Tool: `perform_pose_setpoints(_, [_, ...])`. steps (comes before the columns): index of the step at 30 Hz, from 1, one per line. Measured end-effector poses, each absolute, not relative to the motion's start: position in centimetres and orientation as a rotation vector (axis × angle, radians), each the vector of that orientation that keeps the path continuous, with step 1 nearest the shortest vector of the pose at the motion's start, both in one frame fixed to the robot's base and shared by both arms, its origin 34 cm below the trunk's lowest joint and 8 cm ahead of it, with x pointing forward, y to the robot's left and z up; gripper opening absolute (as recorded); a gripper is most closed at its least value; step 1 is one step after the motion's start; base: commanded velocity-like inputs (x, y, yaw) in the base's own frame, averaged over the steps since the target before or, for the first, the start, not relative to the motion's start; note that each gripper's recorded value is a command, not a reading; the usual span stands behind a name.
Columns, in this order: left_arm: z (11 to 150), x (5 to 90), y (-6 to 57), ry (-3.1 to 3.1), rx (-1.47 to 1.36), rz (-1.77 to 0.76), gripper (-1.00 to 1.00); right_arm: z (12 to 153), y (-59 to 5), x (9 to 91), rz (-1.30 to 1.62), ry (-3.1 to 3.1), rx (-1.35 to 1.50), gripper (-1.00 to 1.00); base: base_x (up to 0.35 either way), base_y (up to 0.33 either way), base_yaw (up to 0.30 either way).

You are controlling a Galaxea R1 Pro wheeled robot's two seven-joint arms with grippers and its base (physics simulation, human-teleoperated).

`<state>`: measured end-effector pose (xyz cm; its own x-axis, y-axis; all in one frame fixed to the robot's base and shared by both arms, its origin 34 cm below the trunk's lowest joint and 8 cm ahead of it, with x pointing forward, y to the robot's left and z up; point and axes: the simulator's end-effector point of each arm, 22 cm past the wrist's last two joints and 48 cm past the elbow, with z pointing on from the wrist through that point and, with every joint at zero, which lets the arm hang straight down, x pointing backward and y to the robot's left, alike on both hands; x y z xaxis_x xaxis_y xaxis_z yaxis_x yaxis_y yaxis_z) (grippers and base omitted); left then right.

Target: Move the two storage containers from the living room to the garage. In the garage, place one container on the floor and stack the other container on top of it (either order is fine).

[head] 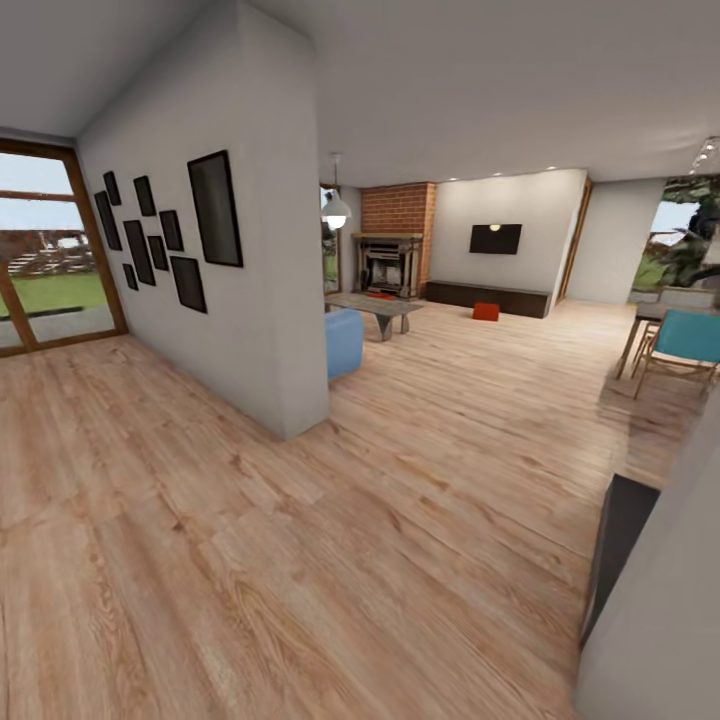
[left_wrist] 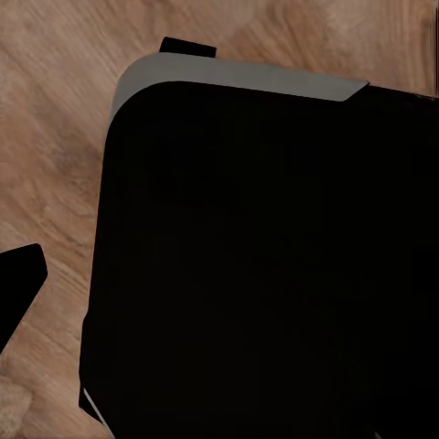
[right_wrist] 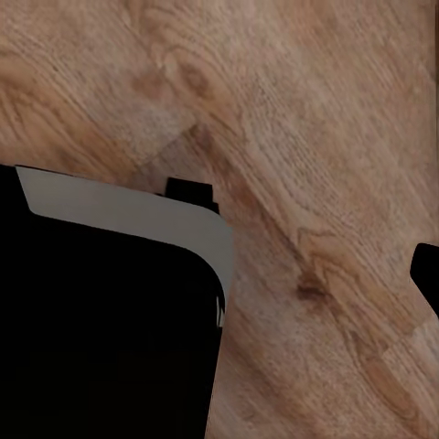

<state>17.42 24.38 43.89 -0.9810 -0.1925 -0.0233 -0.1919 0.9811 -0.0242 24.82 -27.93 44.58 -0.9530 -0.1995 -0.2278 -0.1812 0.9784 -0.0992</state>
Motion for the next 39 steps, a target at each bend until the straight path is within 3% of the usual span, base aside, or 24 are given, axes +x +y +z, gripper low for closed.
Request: perform_pose_setpoints(39, [43.87,17.22,24.39,3.106,-0.302,-0.033,1.0,44.53,-27.86,24.66,-0.109,2.891,-0.292,1.0,0.322,0.097,-0.22])
